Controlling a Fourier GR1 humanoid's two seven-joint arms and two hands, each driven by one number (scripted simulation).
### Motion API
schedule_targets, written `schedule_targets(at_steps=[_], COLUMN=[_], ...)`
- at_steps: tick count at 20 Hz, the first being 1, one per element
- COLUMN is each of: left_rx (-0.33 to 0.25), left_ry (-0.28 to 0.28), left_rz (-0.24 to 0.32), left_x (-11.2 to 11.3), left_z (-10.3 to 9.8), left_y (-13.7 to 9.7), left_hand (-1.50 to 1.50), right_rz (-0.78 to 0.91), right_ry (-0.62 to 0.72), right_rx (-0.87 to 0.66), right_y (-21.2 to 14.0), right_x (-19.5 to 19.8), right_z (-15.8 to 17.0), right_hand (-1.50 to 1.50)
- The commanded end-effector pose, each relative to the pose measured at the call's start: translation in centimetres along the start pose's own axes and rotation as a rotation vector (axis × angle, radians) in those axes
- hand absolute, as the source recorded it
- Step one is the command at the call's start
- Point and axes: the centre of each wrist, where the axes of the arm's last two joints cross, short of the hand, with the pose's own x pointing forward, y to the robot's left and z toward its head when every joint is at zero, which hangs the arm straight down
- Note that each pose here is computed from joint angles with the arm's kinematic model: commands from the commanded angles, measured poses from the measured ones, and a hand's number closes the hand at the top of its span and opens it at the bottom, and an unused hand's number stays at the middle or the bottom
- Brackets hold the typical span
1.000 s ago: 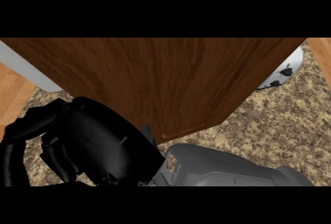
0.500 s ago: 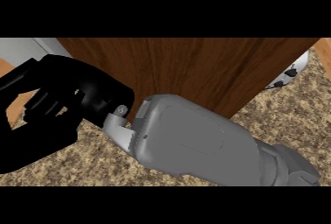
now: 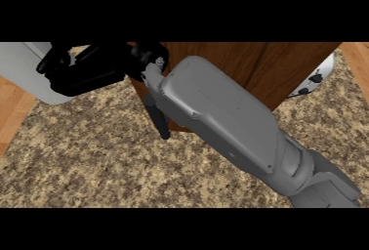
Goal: Pick up the wine, place it into the cabinet and close the cabinet
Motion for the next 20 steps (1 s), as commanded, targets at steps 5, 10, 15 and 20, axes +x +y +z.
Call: schedule_targets(at_steps=[5,10,15,20], left_rx=[-0.02,-0.054,-0.059,-0.079], left_ry=[0.02,0.01,0.012,0.039], left_rz=[-0.007,0.047,0.086,0.113], left_x=[0.4,0.8,0.6,0.2], left_z=[0.1,-0.7,-0.9,-1.0], left_y=[-0.1,-0.9,-1.8,-2.7], left_hand=[-1.5,-1.5,-1.5,-1.5], right_rz=[0.001,0.005,-0.028,-0.026], right_ry=[-0.056,-0.079,-0.108,-0.101], right_rx=[-0.246,-0.268,-0.327,-0.29], right_y=[-7.9,-9.5,-11.0,-11.5], right_x=[-1.4,-3.6,-3.3,-5.1], right_z=[1.9,2.9,3.8,4.2], right_hand=[1.5,1.5,1.5,1.5])
